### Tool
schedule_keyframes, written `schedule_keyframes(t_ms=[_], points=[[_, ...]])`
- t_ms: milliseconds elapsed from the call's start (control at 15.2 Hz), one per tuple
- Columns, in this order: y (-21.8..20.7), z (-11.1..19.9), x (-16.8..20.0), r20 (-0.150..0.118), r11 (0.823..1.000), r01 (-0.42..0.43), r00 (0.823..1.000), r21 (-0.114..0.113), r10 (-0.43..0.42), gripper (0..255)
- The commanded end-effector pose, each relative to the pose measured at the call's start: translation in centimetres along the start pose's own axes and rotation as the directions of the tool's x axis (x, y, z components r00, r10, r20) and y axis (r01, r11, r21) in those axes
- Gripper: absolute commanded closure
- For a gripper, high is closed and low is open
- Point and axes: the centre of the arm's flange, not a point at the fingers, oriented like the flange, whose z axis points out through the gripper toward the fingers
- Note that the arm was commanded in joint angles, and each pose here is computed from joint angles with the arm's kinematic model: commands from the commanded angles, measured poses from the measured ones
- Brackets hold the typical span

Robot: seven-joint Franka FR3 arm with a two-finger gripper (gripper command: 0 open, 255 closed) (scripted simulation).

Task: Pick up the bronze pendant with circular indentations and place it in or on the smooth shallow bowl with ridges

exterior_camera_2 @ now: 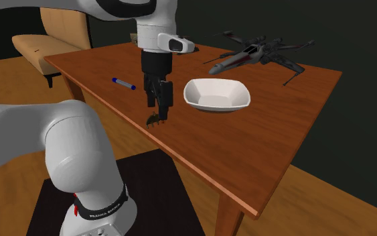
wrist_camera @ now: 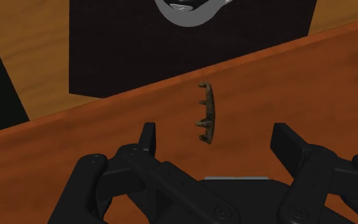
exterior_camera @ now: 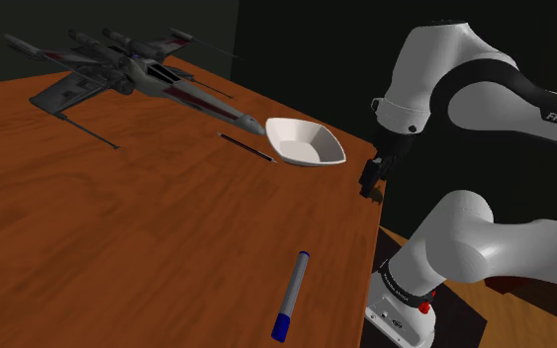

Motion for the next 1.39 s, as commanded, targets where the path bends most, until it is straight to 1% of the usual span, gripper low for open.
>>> schedule_keyframes(t_ms=[0, 132, 660, 726, 1320], points=[[0.0, 1.2, 0.0, 0.001, 1.0, 0.001, 1.0, 0.0, -0.001, 0], [0.0, 2.5, 0.0, 0.001, 1.0, 0.001, 1.0, 0.0, -0.001, 0], [0.0, 2.5, 0.0, 0.001, 1.0, 0.001, 1.0, 0.0, -0.001, 0], [0.0, 2.5, 0.0, 0.001, 1.0, 0.001, 1.0, 0.0, -0.001, 255], [0.0, 2.5, 0.0, 0.001, 1.0, 0.001, 1.0, 0.0, -0.001, 255]])
